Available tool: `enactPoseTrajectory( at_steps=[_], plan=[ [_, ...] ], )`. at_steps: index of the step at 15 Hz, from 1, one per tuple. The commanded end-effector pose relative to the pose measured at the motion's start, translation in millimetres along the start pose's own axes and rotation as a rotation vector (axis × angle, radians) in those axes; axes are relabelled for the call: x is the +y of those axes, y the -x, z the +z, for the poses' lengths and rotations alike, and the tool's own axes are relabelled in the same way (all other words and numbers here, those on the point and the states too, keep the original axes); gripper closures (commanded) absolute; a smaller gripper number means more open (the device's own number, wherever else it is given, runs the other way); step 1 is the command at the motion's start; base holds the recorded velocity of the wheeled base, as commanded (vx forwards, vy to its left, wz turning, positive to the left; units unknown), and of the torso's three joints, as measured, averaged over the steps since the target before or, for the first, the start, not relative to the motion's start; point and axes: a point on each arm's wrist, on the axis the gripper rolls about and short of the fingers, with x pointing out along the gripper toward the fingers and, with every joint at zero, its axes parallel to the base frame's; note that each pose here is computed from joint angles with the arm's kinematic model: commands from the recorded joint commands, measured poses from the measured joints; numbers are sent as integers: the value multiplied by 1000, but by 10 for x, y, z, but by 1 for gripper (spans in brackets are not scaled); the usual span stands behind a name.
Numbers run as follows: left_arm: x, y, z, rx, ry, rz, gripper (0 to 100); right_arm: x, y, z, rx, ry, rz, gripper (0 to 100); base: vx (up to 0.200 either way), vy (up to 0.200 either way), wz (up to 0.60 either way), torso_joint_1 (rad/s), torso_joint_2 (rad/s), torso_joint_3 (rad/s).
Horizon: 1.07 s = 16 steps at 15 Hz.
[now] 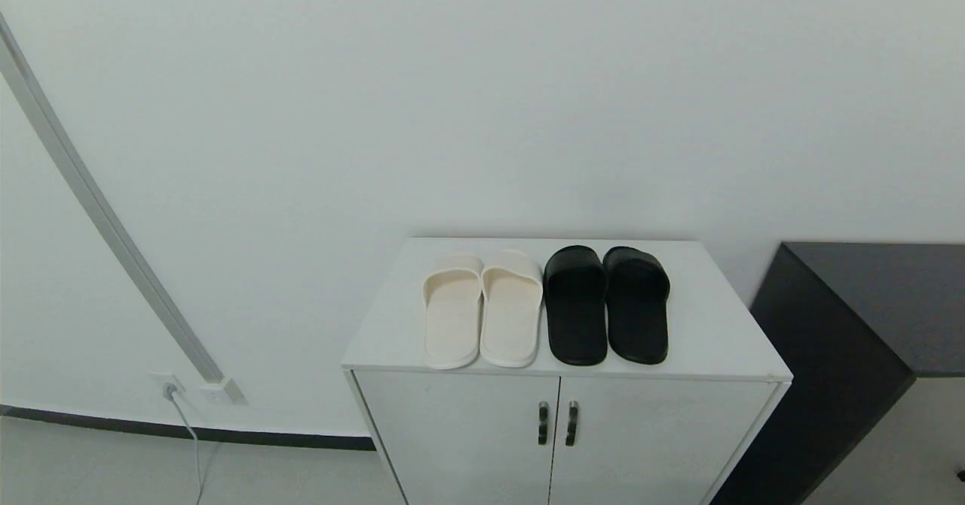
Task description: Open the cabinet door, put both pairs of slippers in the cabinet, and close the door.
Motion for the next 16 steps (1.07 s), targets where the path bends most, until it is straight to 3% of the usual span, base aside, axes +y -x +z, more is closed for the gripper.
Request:
enactPoseTrajectory(
  at_steps=[1,9,11,12,13,16],
  plan=[
    [0,0,0,0,1,0,100,0,-1,-2,2,4,3,0,0,0,0,0,0,0],
    [0,0,0,0,1,2,100,0,3,26,-15,3,6,0,0,0,0,0,0,0],
    [0,-1,-5,2,1,2,100,-17,113,785,-127,-138,55,0,0,0,0,0,0,0],
    [1,-1,-5,1,0,5,100,-9,63,875,-20,-136,100,0,0,0,0,0,0,0],
    [1,-1,-5,1,0,5,100,9,-42,709,113,-23,135,0,0,0,0,0,0,0],
    [0,0,0,0,-2,0,100,52,-316,736,232,-16,258,0,0,0,0,0,0,0]
  ],
)
